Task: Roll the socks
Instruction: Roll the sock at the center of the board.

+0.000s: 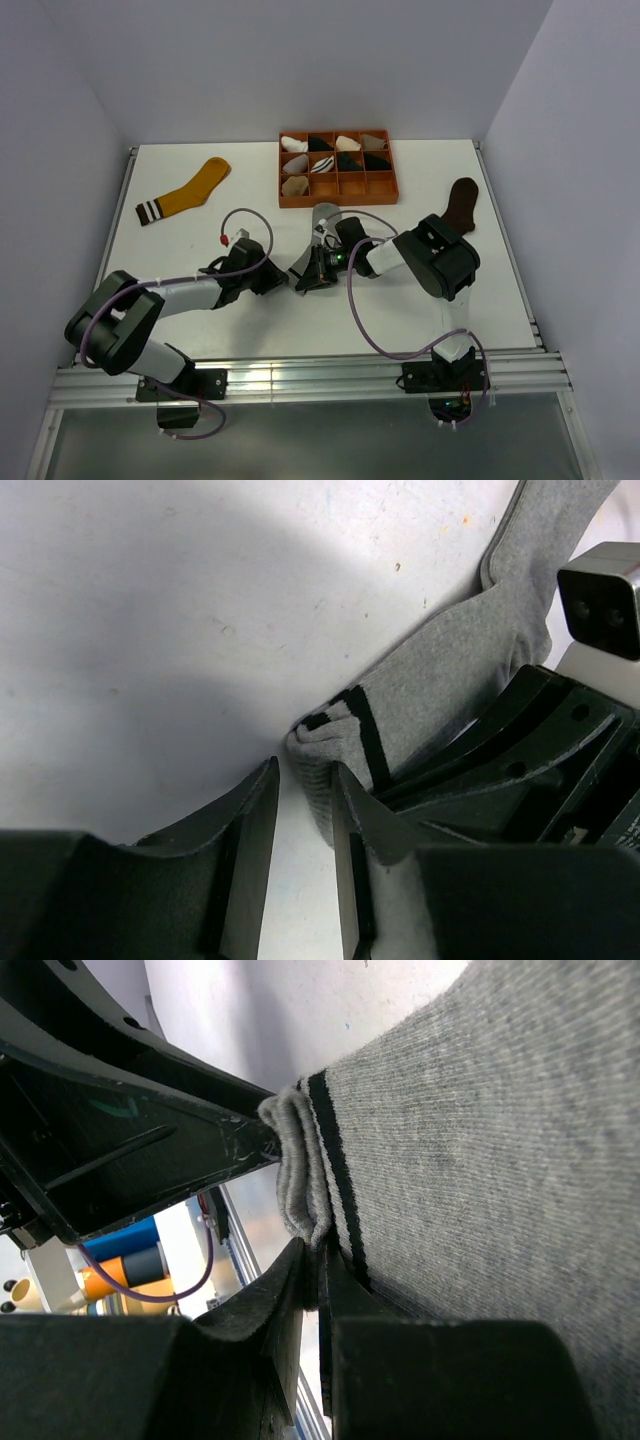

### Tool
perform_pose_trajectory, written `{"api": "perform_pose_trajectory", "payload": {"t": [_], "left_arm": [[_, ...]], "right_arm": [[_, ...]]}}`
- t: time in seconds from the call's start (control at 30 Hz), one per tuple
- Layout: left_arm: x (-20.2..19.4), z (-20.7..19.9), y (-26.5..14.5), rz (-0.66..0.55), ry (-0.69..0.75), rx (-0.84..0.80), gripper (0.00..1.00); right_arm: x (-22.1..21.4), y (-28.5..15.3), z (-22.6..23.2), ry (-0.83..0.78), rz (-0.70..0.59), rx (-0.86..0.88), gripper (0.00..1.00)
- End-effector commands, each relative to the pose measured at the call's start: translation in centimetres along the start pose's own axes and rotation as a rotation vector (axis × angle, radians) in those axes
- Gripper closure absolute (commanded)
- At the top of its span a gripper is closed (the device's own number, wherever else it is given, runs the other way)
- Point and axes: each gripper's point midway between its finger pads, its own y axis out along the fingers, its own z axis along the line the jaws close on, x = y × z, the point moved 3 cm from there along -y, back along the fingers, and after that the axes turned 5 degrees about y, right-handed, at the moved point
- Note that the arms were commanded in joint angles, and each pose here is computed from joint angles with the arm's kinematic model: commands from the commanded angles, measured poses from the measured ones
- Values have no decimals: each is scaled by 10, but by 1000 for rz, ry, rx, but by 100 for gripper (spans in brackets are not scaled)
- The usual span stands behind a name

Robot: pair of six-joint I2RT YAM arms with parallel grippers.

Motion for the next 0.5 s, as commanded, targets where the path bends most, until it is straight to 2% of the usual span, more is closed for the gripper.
{"api": "perform_pose_trajectory", "payload": {"t": [0.0,0.27,0.37,0.47], "left_arm": [[-6,23,9,23,26,118,66],[-13,49,14,71,48,288,78],[-16,58,13,90,60,346,81],[-18,63,14,104,73,379,82]], "right_arm": [[-1,2,-20,41,1,-73,97],[4,-1,-19,5,-18,-130,87],[5,-4,-17,-20,-34,-164,80],[6,-7,-11,-60,-55,-207,68]]}}
